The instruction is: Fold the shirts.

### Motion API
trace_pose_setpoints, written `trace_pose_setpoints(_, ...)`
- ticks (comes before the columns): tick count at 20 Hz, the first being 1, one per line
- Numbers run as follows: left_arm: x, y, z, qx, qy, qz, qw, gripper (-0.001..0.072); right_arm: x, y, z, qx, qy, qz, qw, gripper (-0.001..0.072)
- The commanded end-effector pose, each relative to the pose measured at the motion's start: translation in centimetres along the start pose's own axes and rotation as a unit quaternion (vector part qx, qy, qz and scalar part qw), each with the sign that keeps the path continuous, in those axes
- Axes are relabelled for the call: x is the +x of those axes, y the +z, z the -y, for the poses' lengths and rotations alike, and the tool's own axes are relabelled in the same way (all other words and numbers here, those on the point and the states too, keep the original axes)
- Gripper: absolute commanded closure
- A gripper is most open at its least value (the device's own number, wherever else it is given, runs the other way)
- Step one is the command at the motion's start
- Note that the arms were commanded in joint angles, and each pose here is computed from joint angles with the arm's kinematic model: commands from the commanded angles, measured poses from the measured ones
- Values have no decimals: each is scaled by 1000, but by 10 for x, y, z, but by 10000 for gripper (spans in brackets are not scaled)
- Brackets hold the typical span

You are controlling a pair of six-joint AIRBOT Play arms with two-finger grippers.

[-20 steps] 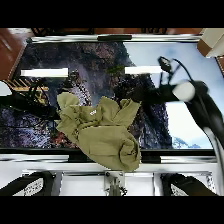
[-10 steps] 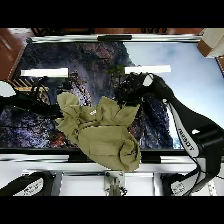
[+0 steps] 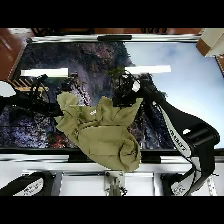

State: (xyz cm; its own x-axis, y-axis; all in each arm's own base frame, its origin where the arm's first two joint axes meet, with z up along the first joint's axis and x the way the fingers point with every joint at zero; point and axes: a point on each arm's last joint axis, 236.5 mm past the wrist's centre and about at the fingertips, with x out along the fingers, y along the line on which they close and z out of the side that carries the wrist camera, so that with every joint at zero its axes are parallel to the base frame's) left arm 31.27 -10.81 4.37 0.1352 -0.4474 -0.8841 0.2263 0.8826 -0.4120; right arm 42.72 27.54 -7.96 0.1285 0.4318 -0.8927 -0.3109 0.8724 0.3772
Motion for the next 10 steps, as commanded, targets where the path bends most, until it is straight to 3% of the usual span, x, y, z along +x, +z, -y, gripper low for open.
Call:
trace_pose_setpoints(1, 0, 2, 0, 1, 1, 5, 1000, 667, 2, 7, 0, 1, -6, 16, 1000, 173)
trace_pose_setpoints(10, 0, 6, 0, 0, 2, 13, 1000, 666, 18, -7, 0, 41, -15, -10, 999, 174)
